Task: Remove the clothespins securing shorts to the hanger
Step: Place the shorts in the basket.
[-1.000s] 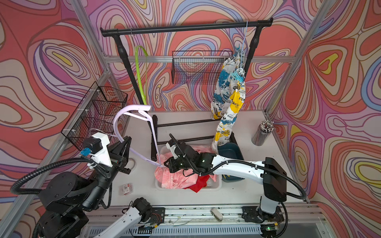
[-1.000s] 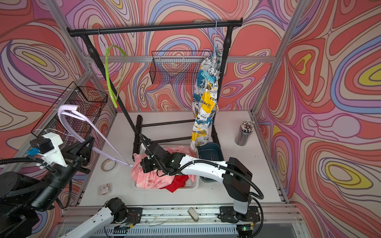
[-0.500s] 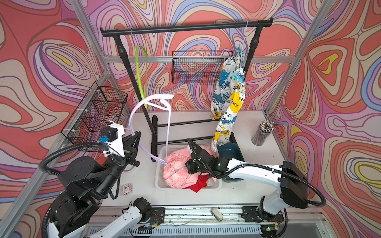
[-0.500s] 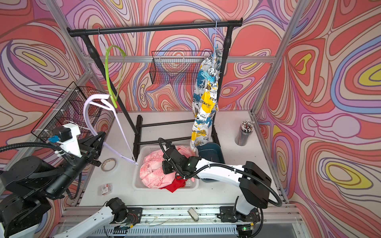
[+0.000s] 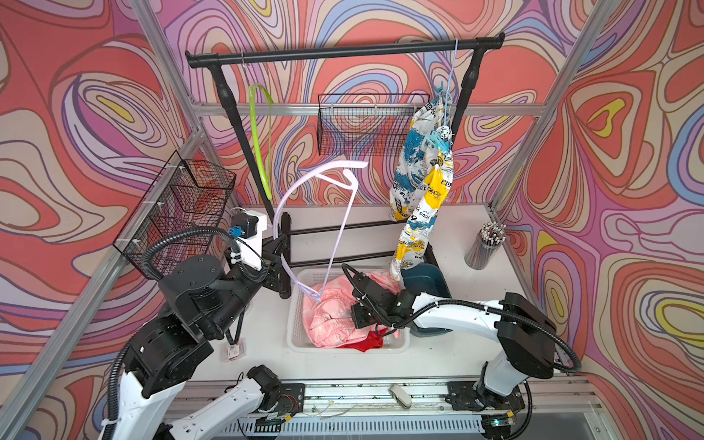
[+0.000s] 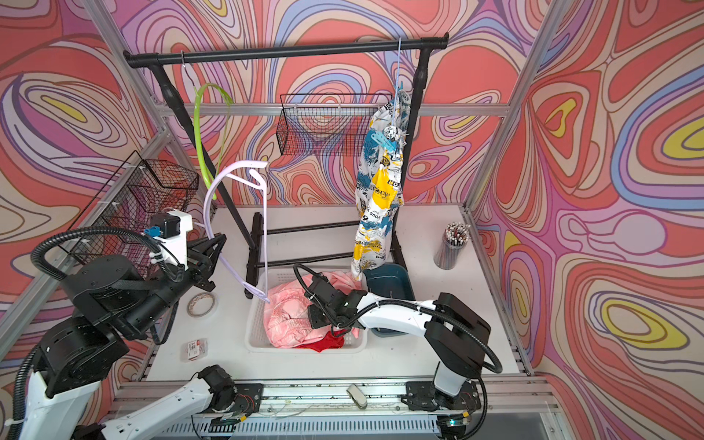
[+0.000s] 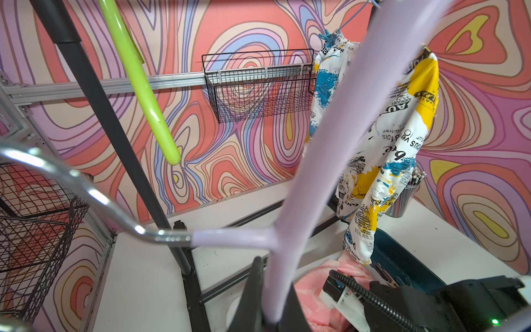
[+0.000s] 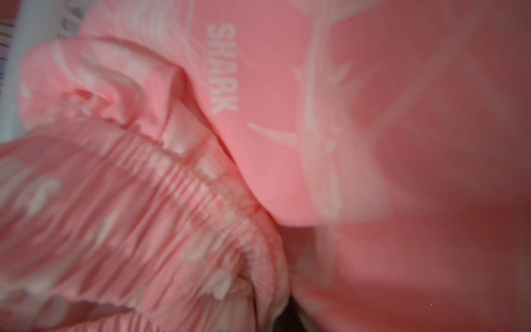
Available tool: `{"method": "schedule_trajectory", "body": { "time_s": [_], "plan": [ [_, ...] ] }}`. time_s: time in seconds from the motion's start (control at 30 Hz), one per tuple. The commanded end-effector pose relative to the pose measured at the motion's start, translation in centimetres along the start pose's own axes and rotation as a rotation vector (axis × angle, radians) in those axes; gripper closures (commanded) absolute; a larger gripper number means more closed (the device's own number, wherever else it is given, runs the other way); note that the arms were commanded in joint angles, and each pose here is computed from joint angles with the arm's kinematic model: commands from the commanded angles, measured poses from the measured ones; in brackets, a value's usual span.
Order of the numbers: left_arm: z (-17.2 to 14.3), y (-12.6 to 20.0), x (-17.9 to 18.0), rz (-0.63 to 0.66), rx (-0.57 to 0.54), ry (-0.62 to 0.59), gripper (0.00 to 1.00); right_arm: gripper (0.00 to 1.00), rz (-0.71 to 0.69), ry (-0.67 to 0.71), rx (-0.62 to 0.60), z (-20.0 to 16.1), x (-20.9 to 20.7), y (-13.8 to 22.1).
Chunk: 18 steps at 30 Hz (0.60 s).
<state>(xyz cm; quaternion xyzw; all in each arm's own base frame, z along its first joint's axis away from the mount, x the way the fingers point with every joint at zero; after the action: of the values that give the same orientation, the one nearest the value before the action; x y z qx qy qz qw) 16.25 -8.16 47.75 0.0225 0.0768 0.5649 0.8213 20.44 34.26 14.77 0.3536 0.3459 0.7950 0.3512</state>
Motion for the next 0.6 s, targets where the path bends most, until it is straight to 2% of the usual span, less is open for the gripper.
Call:
{"method": "schedule_trajectory", "body": {
  "time_s": [0.0, 0.13, 0.33, 0.5, 0.57],
  "plan": [
    [0.9, 0.0, 0.4, 0.036, -0.023, 0.007, 1.0, 0.61, 0.018, 0.021, -0.086, 3.2, 1.5, 5.7],
    [0.3, -0.9, 0.6, 0.072, 0.016, -0.035, 1.0, 0.51, -0.065, 0.086, -0.202, 5.7, 1.2, 12.5],
    [-0.8, -1.9, 1.5, 0.169, 0.1, -0.134, 1.0, 0.38, -0.315, 0.254, -0.328, 9.5, -0.1, 24.7],
    [-2.0, -2.0, 2.8, 0.272, 0.173, -0.3, 1.0, 0.35, -0.294, 0.343, -0.413, 10.4, 0.4, 32.6],
    [-2.8, -1.9, 2.7, 0.244, 0.219, -0.365, 1.0, 0.28, -0.287, 0.363, -0.488, 10.4, 0.2, 35.6]
  ]
}}
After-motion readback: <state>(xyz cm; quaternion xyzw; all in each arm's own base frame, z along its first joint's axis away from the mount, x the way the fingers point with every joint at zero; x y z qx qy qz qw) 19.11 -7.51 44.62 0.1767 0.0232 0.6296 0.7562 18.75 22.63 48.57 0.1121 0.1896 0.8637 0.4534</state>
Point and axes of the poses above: each gripper's point midway between its finger pads, its own y axis back along the fingers, its own x axis along the line the jaws close on, z = x × y, the point moved 5 cm from there along y, back along the fingers, and after that the axes turned 5 degrees about y, right-handed, at the moved point
